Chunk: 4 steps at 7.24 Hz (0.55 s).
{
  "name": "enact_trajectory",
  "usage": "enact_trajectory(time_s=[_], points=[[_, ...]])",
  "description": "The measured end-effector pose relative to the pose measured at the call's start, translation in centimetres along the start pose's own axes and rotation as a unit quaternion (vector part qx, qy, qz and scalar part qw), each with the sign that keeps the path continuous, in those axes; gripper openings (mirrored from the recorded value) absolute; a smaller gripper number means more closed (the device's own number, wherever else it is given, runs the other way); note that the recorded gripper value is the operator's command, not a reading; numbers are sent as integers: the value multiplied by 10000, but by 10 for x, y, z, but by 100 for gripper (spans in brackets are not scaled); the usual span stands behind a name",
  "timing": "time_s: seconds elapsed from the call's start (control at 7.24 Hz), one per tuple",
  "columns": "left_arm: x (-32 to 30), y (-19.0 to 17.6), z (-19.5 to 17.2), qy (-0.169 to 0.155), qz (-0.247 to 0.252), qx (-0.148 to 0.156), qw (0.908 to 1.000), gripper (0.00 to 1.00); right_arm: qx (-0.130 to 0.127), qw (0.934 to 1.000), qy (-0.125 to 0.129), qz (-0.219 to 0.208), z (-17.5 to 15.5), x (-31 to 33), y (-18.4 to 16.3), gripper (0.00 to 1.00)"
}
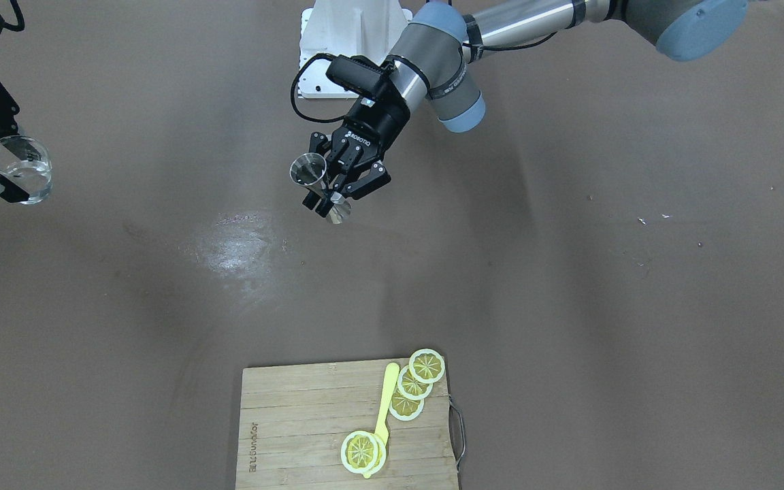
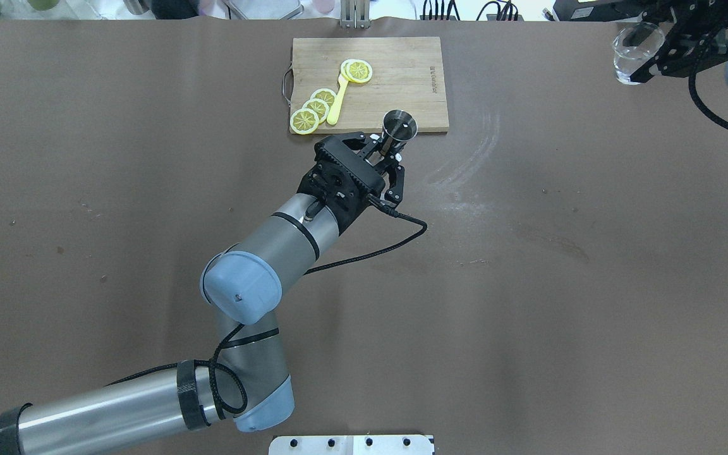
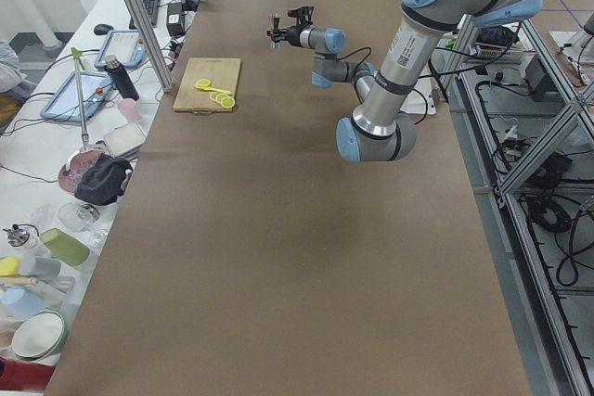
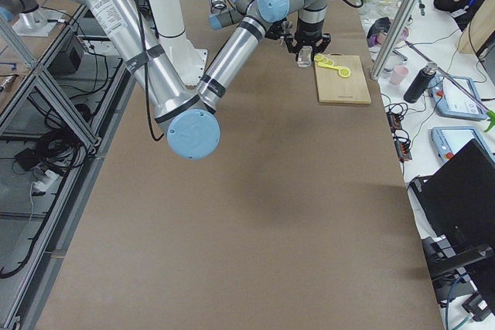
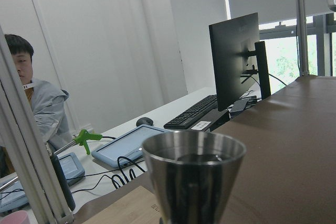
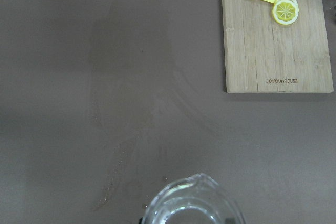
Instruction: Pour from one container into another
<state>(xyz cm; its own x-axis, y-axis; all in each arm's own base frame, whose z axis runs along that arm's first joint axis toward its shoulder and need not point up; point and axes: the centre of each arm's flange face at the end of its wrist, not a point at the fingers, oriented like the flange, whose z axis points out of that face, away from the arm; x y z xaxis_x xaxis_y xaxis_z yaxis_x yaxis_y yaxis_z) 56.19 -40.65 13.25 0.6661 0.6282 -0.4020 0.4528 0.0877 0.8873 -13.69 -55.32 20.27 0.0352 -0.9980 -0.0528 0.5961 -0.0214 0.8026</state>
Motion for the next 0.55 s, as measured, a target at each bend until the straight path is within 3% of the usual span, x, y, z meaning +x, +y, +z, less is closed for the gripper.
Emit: enact_trajectory(time_s=[0.55], points=[[19,3,19,150,-234,-109,9996,0,-3,9995,-298,-83,37,-3,-53,0]])
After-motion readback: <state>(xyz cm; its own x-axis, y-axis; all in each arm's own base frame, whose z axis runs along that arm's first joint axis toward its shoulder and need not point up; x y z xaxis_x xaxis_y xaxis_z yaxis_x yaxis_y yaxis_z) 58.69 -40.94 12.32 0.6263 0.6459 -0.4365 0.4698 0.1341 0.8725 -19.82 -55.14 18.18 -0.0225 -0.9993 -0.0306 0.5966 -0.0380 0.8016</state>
